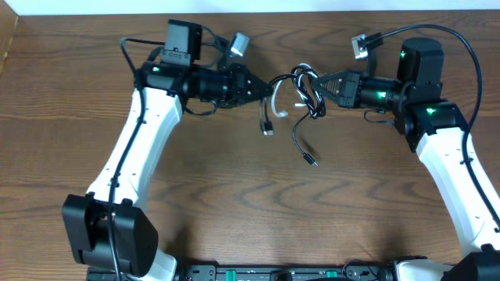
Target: Untangle cables
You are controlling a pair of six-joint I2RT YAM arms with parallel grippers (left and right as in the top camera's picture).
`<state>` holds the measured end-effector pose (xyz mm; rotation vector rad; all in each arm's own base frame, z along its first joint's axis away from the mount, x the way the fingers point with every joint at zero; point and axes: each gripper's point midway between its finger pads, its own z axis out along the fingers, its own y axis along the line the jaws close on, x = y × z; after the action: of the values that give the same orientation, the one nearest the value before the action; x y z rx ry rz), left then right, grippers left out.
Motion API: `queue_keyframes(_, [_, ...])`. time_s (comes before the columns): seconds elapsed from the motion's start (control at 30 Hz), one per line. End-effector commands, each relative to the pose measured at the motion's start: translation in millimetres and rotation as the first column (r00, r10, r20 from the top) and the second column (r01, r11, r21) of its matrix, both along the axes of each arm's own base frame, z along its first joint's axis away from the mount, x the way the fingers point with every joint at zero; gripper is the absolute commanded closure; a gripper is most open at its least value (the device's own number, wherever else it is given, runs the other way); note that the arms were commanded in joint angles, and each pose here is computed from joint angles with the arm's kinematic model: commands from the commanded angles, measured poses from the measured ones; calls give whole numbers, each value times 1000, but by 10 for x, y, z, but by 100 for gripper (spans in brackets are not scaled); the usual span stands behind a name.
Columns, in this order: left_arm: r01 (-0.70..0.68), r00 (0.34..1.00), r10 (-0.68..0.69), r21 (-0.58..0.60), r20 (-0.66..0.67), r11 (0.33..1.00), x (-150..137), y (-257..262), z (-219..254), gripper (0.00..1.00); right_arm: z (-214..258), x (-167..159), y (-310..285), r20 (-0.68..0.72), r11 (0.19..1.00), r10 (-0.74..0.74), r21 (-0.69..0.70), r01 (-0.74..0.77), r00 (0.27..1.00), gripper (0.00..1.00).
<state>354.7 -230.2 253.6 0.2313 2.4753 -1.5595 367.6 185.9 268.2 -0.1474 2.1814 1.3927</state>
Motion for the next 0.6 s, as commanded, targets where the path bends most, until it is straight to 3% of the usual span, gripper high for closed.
queue_keyframes(0.0, [29,1000,-30,67,9,997,-61,-141,-198,92,131,-78,61,41,999,38,12,-39,998,99])
queue_keyframes(0.2, [42,999,-42,130,-5,991,-93,-327,-380,93,130,-103,106,41,999,51,12,-51,998,99])
queue_keyframes(0.57, [-37,998,34,46,52,998,424,-525,-497,93,55,-216,274,12,996,88,-8,-88,996,99])
